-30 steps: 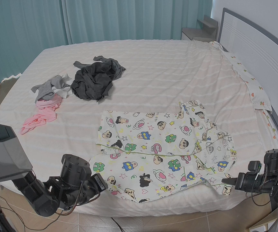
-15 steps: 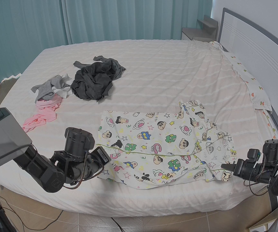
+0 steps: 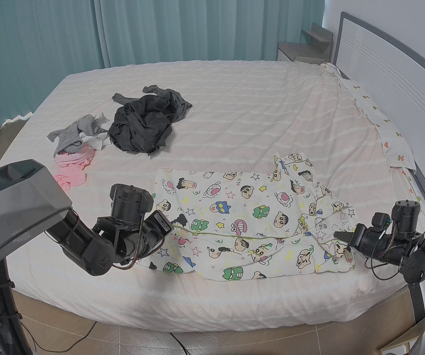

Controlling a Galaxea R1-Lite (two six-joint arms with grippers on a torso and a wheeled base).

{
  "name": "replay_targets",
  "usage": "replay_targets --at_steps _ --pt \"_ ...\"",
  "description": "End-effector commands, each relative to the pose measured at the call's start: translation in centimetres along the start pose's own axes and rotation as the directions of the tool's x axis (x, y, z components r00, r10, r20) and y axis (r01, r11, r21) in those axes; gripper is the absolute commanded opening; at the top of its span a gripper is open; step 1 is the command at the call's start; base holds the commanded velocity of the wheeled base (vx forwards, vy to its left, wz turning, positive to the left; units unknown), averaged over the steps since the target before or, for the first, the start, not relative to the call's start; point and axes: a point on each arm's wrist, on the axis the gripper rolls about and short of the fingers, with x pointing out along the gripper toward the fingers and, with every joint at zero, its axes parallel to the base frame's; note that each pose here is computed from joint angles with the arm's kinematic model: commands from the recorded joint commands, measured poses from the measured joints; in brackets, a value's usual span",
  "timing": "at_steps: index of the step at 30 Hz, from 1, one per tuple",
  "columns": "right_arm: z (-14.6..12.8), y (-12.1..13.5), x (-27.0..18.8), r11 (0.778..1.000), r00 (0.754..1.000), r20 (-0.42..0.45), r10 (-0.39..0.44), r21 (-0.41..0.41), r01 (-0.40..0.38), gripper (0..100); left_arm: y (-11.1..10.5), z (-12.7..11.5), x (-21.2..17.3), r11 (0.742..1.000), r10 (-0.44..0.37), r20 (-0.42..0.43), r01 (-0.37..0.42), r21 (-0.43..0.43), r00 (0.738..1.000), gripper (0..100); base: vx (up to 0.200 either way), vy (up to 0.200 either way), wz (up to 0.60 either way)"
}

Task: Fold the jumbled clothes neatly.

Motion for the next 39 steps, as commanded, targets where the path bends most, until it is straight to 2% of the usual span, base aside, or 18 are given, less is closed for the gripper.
replay_targets --at_steps 1,10,25,39 --pt "0.6 -0.4 0.8 1.0 1.0 0.016 -0.001 0.017 0.001 0 0.3 0.2 1.1 1.0 0.01 0.006 -0.01 -0.008 1.0 0 0.0 0.0 0.0" --pt "1.6 -1.1 1.8 0.999 0.997 0.068 -0.036 0.034 0.034 0 0.2 1.5 1.8 0.999 0.0 0.041 0.002 -0.046 0.999 0 0.0 0.0 0.0" --pt "2.2 -2.6 2.9 0.997 0.995 0.084 -0.061 0.051 0.057 0 1.9 2.8 4.1 0.997 0.045 0.065 -0.04 -0.072 0.997 0 0.0 0.0 0.0" --pt "2.4 -2.9 3.6 0.997 0.995 0.086 -0.059 0.052 0.055 0 1.4 3.0 4.5 0.998 0.028 0.071 -0.023 -0.065 0.997 0 0.0 0.0 0.0"
